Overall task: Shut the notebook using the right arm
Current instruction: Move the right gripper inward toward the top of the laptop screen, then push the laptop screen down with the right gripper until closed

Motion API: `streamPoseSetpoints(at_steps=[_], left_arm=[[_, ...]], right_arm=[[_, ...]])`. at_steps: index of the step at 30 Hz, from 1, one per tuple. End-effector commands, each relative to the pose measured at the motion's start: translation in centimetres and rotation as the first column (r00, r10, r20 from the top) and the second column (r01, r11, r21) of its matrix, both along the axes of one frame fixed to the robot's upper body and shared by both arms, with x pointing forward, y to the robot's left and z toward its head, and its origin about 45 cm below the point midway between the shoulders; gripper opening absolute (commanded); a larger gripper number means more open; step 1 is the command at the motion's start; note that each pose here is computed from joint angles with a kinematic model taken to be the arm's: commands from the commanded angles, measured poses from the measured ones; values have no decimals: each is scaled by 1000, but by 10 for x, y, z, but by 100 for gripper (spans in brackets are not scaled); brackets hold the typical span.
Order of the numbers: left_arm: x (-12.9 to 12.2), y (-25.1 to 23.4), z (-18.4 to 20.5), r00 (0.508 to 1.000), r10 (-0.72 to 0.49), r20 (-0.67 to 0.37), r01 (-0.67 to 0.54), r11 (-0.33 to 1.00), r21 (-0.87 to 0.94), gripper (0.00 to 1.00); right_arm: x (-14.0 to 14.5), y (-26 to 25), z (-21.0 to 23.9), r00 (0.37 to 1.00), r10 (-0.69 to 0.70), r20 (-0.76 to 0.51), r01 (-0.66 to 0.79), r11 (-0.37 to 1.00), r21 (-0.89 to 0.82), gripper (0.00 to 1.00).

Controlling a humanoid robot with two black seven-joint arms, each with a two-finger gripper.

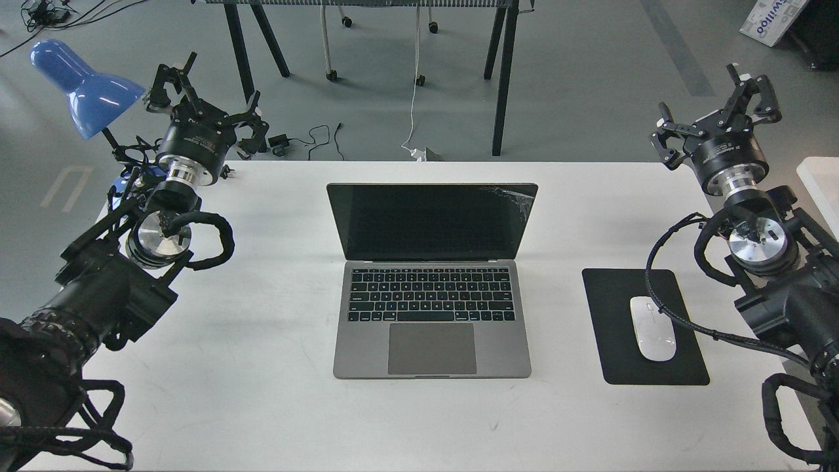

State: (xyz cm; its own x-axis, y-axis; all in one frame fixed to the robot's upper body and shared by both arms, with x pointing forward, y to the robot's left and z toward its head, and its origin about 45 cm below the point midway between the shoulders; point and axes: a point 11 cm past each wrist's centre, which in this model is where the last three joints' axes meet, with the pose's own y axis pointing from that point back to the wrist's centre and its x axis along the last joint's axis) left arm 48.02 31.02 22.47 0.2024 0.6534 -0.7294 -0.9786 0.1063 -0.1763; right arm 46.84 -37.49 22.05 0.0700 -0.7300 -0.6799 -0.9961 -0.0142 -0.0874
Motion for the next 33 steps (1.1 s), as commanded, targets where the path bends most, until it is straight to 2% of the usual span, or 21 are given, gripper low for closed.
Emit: streamPoseSetpoints(at_steps=[1, 7, 17, 24, 30, 33], left_arm=[[0, -2, 0, 1000, -4, 1, 4, 1000, 1, 100], [0, -2, 0, 1000, -3, -1, 3, 1000, 1, 100], [0, -1, 0, 1000, -3, 0, 3, 1000, -1, 100], [0, 0, 0, 1000, 0, 0, 0, 1000, 0, 100], [0, -1, 0, 1000, -1, 1, 1, 1000, -1, 100], [0, -1, 0, 1000, -1, 1, 1, 1000, -1, 100]], right_arm=[[0, 1, 1, 1000, 6, 5, -6, 1000, 0, 100], [3, 18, -2, 999, 53, -12, -53, 998, -24, 100], [23, 118, 5, 964, 264, -30, -266, 959, -99, 100], [14, 173, -11, 918, 390, -71, -396, 911, -113, 100], [0, 190, -21, 875, 474, -103, -484, 864, -139, 100], [-13, 183, -28, 856, 502, -120, -516, 843, -154, 100]])
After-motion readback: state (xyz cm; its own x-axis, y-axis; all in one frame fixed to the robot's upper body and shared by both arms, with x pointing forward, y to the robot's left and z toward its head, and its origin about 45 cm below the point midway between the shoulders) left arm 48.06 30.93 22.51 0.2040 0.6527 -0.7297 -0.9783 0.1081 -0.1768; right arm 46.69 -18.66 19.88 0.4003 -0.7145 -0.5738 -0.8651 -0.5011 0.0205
